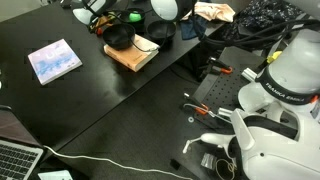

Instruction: Unstack the bowls, then put the apple in the right black bowl and the orange in the bowl on the book

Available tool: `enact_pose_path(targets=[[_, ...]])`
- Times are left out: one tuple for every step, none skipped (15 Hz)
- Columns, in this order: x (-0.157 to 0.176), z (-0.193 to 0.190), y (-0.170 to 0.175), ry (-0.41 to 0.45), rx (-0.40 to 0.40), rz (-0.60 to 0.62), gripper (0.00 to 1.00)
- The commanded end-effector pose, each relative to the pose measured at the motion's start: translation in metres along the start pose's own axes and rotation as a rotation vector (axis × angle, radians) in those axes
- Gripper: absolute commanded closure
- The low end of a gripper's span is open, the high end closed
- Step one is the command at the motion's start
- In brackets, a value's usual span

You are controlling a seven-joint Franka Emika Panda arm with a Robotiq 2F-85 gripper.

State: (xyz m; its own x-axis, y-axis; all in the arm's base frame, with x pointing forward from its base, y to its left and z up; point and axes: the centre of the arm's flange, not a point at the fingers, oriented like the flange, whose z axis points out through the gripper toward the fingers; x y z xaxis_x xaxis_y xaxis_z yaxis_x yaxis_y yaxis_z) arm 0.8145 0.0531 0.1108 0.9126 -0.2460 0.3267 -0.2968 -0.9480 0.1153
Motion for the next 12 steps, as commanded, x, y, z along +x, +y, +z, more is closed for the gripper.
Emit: enact_pose_path(targets=[[-0.002, -0.01, 0.003, -0.07, -0.021, -0.046, 0.0], [-0.007, -0.009, 0.006, -0.089, -0.028, -0.051, 0.0], [-0.011, -0.008, 0.008, -0.106, -0.034, -0.055, 0.0], [-0.012, -0.009, 0.01, -0.111, -0.033, -0.063, 0.0], [-0.013, -0.01, 0.011, -0.119, -0.035, -0.069, 0.0], [-0.015, -0.011, 0.012, -0.125, -0.037, -0.077, 0.0], [-0.017, -0.011, 0.013, -0.133, -0.039, -0.087, 0.0], [-0.019, -0.011, 0.014, -0.137, -0.047, -0.109, 0.0], [-0.021, -0.01, 0.015, -0.149, -0.049, -0.129, 0.0], [-0.023, -0.008, 0.017, -0.161, -0.057, -0.15, 0.0], [-0.026, -0.005, 0.02, -0.17, -0.064, -0.179, 0.0], [-0.028, -0.002, 0.022, -0.173, -0.059, -0.208, 0.0]])
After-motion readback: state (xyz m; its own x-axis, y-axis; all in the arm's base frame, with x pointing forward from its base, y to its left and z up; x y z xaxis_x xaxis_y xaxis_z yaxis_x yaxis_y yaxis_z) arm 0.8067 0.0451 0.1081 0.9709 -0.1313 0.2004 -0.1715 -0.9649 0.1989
